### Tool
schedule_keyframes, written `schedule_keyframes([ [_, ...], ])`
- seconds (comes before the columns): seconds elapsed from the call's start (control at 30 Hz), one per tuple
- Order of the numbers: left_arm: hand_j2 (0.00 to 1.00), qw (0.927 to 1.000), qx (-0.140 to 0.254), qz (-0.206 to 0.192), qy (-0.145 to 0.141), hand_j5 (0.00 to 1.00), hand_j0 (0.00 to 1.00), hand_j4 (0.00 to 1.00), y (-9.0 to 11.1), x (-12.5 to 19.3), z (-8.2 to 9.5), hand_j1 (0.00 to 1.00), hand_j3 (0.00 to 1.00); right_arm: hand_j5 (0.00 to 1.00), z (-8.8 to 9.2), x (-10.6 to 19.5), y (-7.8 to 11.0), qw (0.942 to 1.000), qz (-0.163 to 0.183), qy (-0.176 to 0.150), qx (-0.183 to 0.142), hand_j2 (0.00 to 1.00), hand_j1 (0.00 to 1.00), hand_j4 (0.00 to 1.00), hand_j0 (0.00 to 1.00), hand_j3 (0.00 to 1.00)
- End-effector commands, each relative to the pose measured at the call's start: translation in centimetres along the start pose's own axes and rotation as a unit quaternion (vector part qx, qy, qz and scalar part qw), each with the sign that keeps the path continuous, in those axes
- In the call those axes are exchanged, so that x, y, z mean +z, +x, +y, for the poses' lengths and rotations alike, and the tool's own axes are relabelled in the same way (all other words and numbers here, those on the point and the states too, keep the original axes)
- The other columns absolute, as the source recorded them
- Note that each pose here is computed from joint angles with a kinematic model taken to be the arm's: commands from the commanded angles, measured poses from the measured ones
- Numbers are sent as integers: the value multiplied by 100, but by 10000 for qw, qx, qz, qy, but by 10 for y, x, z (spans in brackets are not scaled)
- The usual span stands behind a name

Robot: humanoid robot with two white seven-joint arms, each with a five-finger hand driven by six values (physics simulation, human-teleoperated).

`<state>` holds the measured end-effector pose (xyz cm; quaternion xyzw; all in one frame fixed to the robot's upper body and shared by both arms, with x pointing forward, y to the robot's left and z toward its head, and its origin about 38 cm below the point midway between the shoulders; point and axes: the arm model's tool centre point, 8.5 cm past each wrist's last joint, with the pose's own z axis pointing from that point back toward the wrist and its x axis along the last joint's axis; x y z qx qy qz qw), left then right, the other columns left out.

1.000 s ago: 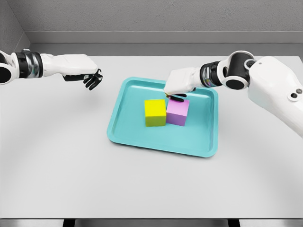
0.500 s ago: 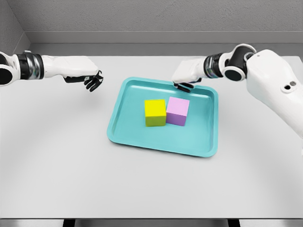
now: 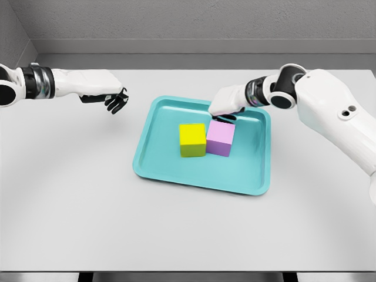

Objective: Push two cubes

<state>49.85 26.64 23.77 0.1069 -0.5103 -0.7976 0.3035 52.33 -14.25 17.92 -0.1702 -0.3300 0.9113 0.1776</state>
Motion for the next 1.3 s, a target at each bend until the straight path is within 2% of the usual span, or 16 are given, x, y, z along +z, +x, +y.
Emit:
schedule_keyframes([
  [0.0, 8, 10000, 30, 17, 15, 8, 8, 8, -1, 1, 0, 8, 8, 0, -5, 0, 5, 9999, -111, -65, 82, 0, 0, 0, 0, 0],
  [0.2, 8, 10000, 31, 2, 15, 8, 8, 8, 0, 0, 0, 8, 8, 0, -9, 0, 13, 9992, -296, -121, 227, 0, 0, 0, 0, 0],
  [0.47, 8, 10000, 26, -3, 16, 8, 8, 8, 0, 0, 0, 8, 8, 0, -14, 1, 16, 9990, -315, -188, 269, 0, 0, 0, 0, 0],
  [0.57, 8, 10000, 25, -10, 18, 8, 8, 8, 0, -1, 0, 8, 8, 0, -21, 10, 2, 9992, -66, -384, 28, 0, 0, 0, 0, 0],
  [0.63, 8, 10000, 31, -12, 14, 8, 8, 8, 1, -1, -1, 8, 8, 0, -35, 26, -16, 9967, 241, -724, -259, 0, 0, 0, 0, 0],
  [0.67, 8, 10000, 31, -12, 14, 8, 8, 8, 1, -1, -1, 8, 8, 0, -37, 29, -20, 9958, 347, -777, -345, 0, 0, 0, 0, 0],
  [0.73, 8, 10000, 38, -6, 7, 8, 8, 8, 0, 0, -2, 8, 8, 0, -43, 63, -47, 9870, 653, -1292, -693, 0, 0, 0, 0, 0],
  [0.77, 8, 10000, 44, -8, 3, 8, 8, 8, 0, -1, -2, 8, 8, 0, -33, 90, -62, 9847, 653, -1468, -669, 0, 0, 0, 0, 0],
  [0.8, 9, 10000, 49, -3, 1, 9, 9, 9, 0, 0, -3, 9, 9, 0, -16, 117, -74, 9770, 543, -1802, -1004, 0, 0, 0, 0, 0],
  [0.83, 29, 10000, 89, 25, 24, 29, 29, 29, -3, 1, -2, 29, 29, 0, 22, 165, -97, 9570, 674, -2228, -1730, 0, 0, 0, 0, 0],
  [0.87, 100, 9997, 216, 40, 74, 100, 100, 100, -6, 3, -3, 100, 100, 45, 55, 189, -106, 9507, 853, -2187, -2026, 45, 45, 45, 45, 45],
  [0.9, 100, 9994, 319, 132, 45, 100, 100, 100, -13, 4, -8, 100, 100, 100, 80, 206, -110, 9479, 1041, -2076, -2178, 100, 100, 100, 100, 100],
  [0.93, 100, 9992, 359, 181, 41, 100, 100, 100, -17, 7, -10, 100, 100, 100, 99, 205, -107, 9485, 1067, -1916, -2288, 100, 100, 100, 100, 100],
  [1.0, 100, 9992, 364, 179, 41, 100, 100, 100, -17, 6, -10, 100, 100, 100, 122, 201, -102, 9484, 1074, -1725, -2434, 100, 100, 100, 100, 100],
  [1.07, 100, 9992, 364, 180, 41, 100, 100, 100, -17, 6, -10, 100, 100, 100, 122, 193, -93, 9526, 960, -1651, -2367, 100, 100, 100, 100, 100],
  [1.27, 100, 9991, 369, 194, 45, 100, 100, 100, -18, 7, -10, 100, 100, 100, 124, 189, -88, 9544, 899, -1615, -2345, 100, 100, 100, 100, 100],
])
